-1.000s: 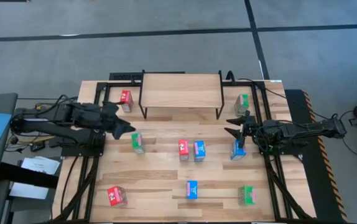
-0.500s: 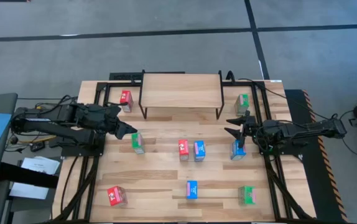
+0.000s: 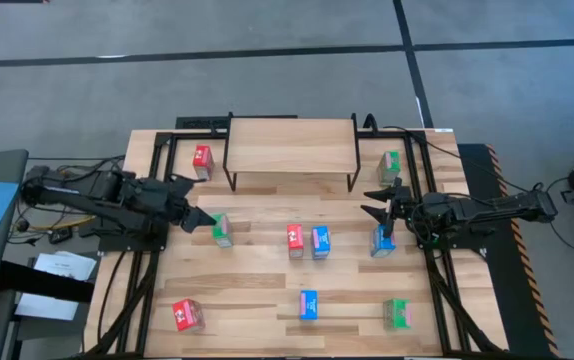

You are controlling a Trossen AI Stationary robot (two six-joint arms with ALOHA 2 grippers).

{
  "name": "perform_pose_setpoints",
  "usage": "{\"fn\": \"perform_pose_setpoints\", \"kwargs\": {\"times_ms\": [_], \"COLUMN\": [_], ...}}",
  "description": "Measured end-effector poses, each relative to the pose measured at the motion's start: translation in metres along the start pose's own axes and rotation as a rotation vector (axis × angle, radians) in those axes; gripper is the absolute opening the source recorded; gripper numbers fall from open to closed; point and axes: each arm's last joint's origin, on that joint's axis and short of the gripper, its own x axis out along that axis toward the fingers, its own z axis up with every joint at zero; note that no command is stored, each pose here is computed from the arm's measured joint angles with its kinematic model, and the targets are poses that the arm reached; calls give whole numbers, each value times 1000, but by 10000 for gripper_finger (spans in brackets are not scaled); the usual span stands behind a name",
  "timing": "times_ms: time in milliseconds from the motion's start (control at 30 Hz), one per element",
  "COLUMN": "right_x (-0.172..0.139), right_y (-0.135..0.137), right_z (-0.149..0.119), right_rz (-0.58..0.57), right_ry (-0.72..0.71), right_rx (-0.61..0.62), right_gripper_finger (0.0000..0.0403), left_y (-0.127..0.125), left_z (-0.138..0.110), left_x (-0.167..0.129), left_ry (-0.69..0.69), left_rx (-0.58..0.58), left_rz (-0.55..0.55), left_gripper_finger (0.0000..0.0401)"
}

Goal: Stack cereal on shelf
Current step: Put the middle left green cereal box on the shelf

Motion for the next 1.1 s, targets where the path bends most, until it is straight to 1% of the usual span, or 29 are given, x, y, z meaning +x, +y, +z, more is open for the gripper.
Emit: {"fn": "perform_pose_setpoints", "kwargs": {"times_ms": [467, 700, 767, 933, 1100], "right_x": [0, 0, 0, 0, 0], "right_y": [0, 0, 0, 0, 0], "right_z": [0, 0, 0, 0, 0], "right_rz": [0, 0, 0, 0, 0], "right_ry": [0, 0, 0, 0, 0], "right_rx": [0, 0, 0, 0, 0], "right_gripper_finger": [240, 240, 240, 240, 240], "left_y": [-5, -10, -10, -11, -9], "left_z": [-20, -28, -30, -32, -32], "left_x": [2, 13, 17, 23, 29], "left_ry": [95, 124, 129, 123, 52], "left_rx": [-136, -204, -208, -231, -214], "left_rz": [11, 60, 77, 108, 162], "left_gripper_finger": [295, 295, 295, 295, 295]}}
